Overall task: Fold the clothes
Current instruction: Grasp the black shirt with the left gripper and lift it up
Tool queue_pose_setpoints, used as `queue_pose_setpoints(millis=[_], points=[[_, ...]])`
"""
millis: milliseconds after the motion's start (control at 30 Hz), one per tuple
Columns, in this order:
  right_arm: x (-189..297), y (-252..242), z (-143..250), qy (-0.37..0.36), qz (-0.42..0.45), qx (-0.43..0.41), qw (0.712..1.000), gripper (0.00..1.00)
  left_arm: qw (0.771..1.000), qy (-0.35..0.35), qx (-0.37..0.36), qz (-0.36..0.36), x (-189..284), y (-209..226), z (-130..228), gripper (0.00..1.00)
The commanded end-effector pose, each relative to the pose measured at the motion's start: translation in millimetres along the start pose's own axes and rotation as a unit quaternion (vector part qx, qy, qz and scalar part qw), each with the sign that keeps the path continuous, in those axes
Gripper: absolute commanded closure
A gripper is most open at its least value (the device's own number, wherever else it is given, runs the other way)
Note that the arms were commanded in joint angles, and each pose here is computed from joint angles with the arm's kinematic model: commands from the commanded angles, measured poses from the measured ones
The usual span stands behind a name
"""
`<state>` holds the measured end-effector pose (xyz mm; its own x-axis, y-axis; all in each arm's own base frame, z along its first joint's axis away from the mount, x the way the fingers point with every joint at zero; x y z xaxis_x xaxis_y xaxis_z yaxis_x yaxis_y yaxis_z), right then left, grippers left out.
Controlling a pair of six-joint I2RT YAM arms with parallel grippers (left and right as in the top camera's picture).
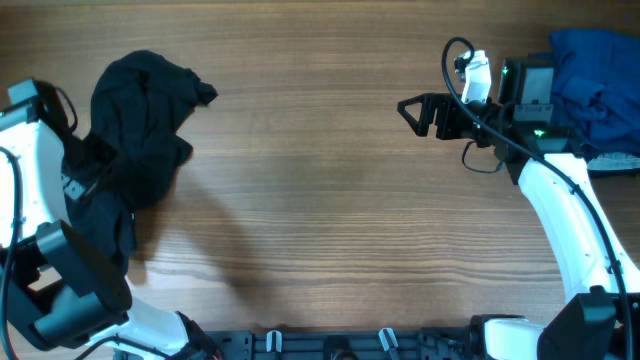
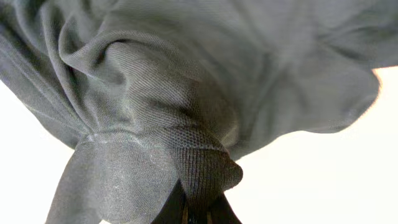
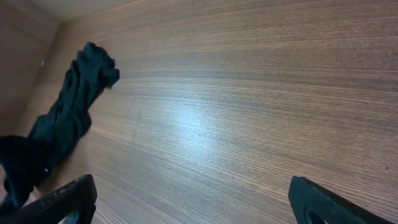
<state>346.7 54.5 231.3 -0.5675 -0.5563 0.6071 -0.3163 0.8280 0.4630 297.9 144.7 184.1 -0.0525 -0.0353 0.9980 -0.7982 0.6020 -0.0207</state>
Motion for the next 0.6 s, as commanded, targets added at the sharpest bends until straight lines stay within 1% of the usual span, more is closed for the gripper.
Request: queue_pose_setpoints(millis=[0,133,233,367,467,533,567], points=[[-1,0,-6,-0.005,0.003,0.003,1.0,0.0,0.998,-0.034,-0.035,0.033,29,-26,2,0.96],[-1,0,-6,-0.005,0.003,0.003,1.0,0.01,0.991,-0.085,-0.078,0.069,70,-55,12,0.96],[-1,1,-6,-0.005,0.003,0.003,1.0,0.0,0.977,-0.137,-0.12,0.11,112,-78,24,0.96],[-1,1,-6,-0.004,0.001,0.002,1.0,0.01,0.947,-0.209,-0.17,0.174,172,-104,45,0.96],[-1,3,-6,-0.005,-0.006,-0.01,1.0,0.05,0.918,-0.261,-0.192,0.227,217,-114,62,0.96],[0,8,-7,-0.006,-0.034,-0.006,0.999,0.08,0.904,-0.284,-0.198,0.25,237,-116,69,0.96],[0,11,-8,-0.009,-0.051,-0.003,0.999,0.08,0.892,-0.301,-0.203,0.268,252,-117,76,0.96]])
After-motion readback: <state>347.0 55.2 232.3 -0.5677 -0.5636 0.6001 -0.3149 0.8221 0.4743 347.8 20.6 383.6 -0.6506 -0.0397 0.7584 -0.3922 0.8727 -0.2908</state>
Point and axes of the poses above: each gripper's point midway between its finger pads, its own x axis back along the fingers, its own y axis along the line the jaws close on, z = x × y, the point moved 8 cm from there along x, back along the fingers, and after that the axes turned 2 degrees about x, right-handed, at the moved point
